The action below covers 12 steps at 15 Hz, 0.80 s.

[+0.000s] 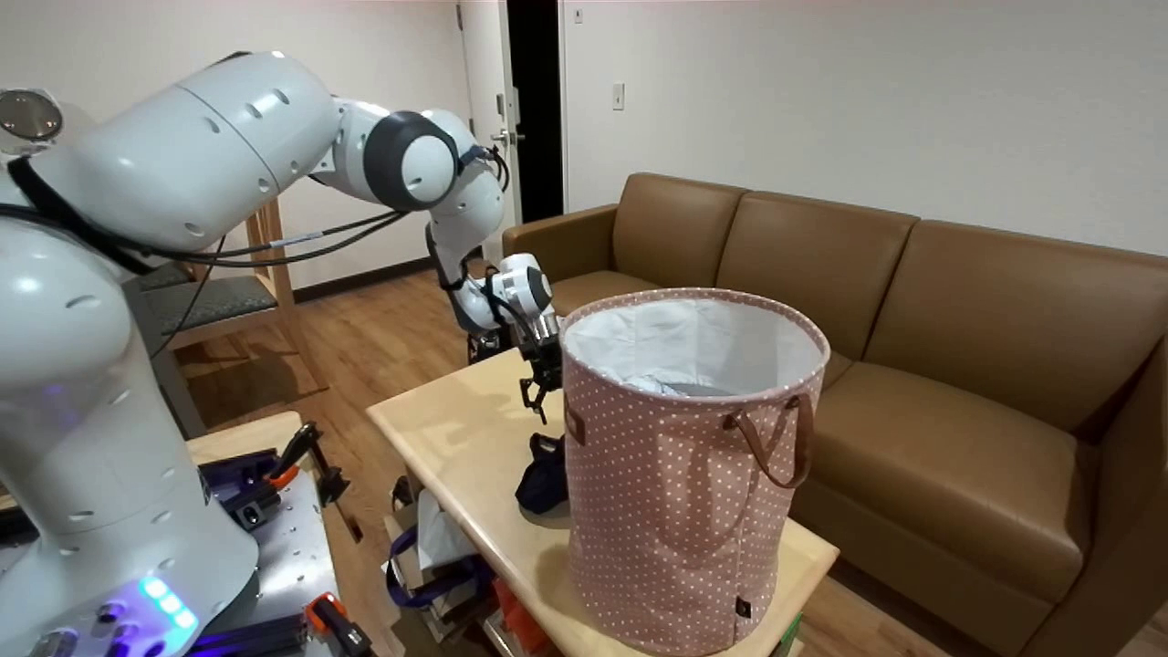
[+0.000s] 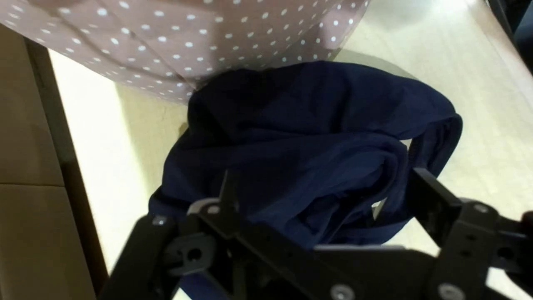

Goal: Put the black object into the basket on the right side of the table

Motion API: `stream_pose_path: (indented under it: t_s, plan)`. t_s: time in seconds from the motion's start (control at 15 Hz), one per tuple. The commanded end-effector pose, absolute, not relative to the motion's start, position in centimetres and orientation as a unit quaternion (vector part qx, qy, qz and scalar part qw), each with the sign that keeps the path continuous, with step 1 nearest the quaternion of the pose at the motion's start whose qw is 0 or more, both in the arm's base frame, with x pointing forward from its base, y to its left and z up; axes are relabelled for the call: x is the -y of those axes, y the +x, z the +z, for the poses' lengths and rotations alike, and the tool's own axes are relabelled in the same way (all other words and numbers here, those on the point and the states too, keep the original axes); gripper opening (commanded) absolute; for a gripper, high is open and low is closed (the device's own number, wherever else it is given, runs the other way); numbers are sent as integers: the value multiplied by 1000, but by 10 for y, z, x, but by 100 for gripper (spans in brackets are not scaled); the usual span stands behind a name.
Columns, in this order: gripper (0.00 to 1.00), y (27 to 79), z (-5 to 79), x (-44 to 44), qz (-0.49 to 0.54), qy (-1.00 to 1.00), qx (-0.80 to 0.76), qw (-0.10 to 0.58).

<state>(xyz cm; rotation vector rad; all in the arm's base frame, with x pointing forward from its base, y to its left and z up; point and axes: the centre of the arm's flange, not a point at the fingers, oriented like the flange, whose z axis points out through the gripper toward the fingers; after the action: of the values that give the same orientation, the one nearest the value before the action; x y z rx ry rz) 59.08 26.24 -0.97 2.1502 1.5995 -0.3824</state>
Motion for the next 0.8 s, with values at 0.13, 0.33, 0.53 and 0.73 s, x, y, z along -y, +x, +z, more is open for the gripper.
stream_pose_path:
  t_s: [0.13, 0.33, 0.53, 0.73]
  plan:
    - [100, 594, -34, -248, -138, 777, -585, 185]
    - [100, 599, -36, -249, -96, 798, -562, 195]
    - [100, 619, -61, -258, -117, 792, -561, 211]
    - [100, 631, -99, -247, -181, 793, -538, 220]
